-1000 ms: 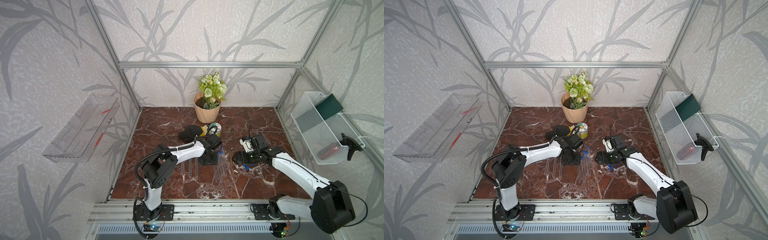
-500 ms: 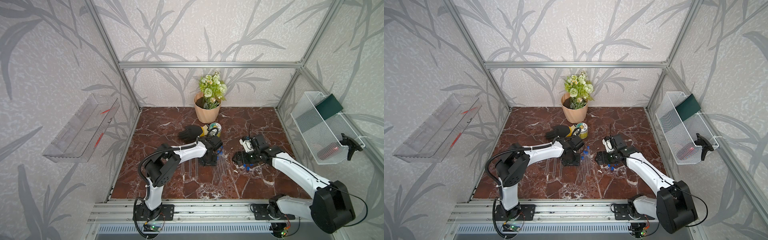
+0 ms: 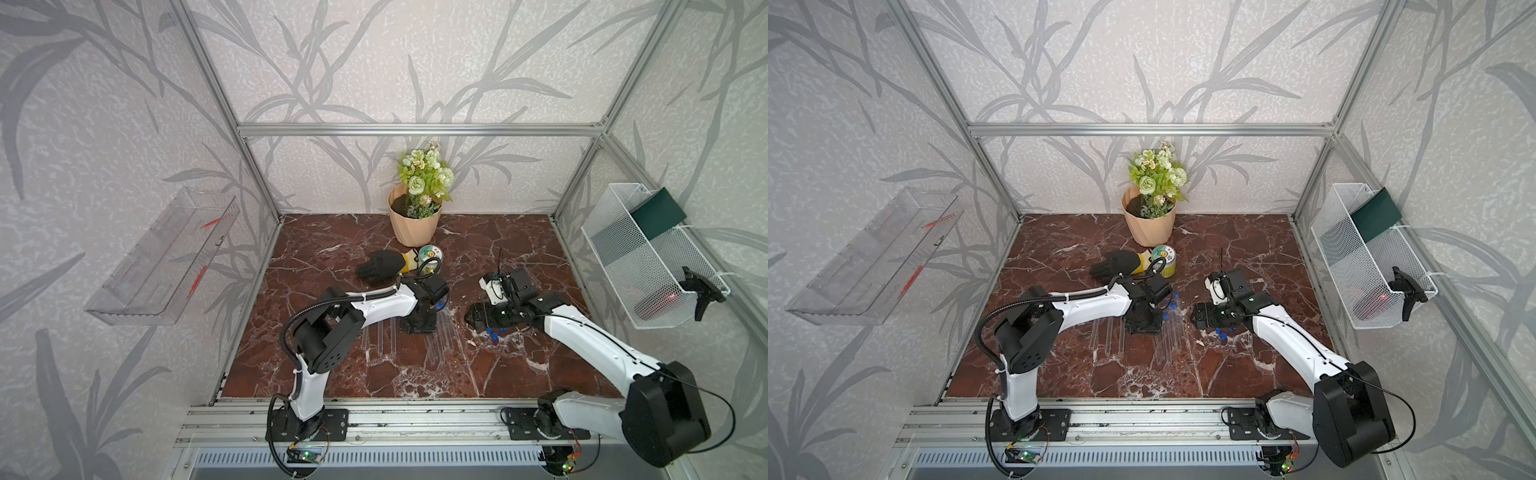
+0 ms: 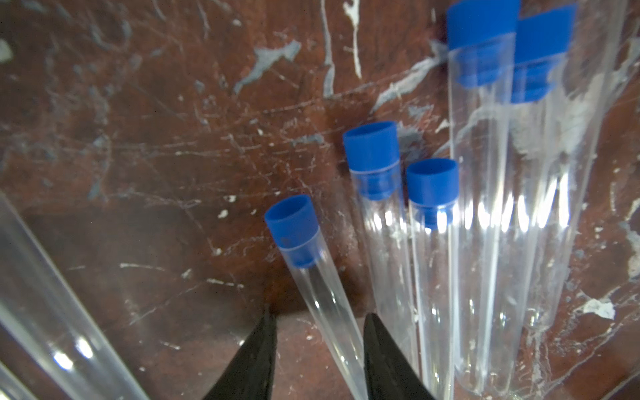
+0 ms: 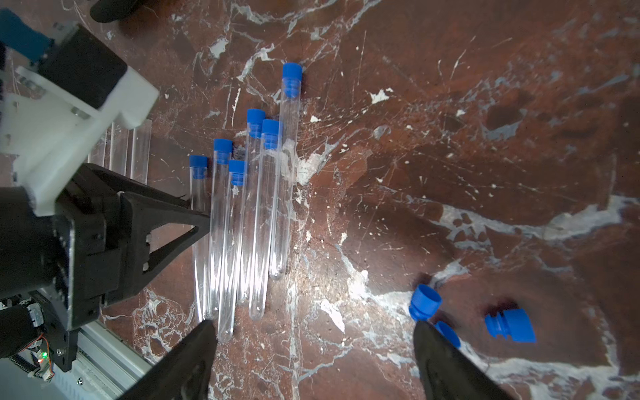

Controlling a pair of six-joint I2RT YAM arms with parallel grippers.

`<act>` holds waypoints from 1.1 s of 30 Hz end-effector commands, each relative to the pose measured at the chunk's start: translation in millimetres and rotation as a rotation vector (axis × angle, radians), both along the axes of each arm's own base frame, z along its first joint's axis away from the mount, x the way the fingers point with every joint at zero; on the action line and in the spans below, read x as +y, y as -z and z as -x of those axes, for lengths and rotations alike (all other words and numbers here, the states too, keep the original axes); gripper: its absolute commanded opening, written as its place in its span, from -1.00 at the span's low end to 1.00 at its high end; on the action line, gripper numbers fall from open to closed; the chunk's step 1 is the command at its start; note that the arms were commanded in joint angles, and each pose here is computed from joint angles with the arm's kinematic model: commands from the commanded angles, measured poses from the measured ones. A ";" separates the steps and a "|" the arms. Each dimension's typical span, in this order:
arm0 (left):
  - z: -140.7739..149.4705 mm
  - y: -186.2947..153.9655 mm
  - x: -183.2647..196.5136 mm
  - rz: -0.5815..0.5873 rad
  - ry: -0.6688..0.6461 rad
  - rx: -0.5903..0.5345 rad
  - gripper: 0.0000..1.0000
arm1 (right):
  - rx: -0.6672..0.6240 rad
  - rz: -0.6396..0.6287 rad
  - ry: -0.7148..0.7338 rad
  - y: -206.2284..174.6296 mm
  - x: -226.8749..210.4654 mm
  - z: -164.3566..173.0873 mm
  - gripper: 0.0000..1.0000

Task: Remove stoppers from test tubes
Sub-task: Pick up the test tube at the center of the board.

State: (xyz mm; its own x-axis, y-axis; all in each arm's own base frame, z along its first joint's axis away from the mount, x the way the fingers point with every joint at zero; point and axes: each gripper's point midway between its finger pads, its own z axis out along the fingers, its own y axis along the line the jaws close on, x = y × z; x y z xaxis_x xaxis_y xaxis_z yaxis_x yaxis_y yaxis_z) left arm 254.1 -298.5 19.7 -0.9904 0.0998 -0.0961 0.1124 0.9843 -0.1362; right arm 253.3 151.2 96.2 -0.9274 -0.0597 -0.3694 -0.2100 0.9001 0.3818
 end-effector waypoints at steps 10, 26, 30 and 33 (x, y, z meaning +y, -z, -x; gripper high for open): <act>7.0 4.1 20.6 -0.101 0.033 0.024 -0.30 | -0.058 0.011 0.019 -8.3 -6.7 -4.1 0.78; 13.5 5.0 25.5 -0.144 0.060 0.040 -0.26 | -0.052 0.004 0.025 -5.8 -6.0 -5.0 0.78; 21.4 8.3 25.6 -0.149 0.060 0.049 -0.24 | -0.047 0.005 0.024 -5.6 -5.1 -6.9 0.81; 25.8 10.6 24.1 -0.142 0.058 0.054 -0.25 | -0.043 0.007 0.024 -4.8 -5.0 -7.2 0.82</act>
State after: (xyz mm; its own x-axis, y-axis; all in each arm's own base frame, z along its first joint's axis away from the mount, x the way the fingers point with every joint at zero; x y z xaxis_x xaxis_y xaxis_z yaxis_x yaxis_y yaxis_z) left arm 238.4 -283.1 17.1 -0.9831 0.1737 -0.0573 0.1763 0.9833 -0.0451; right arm 258.0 147.8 102.0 -0.9119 -0.0454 -0.4080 -0.2117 0.9036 0.3725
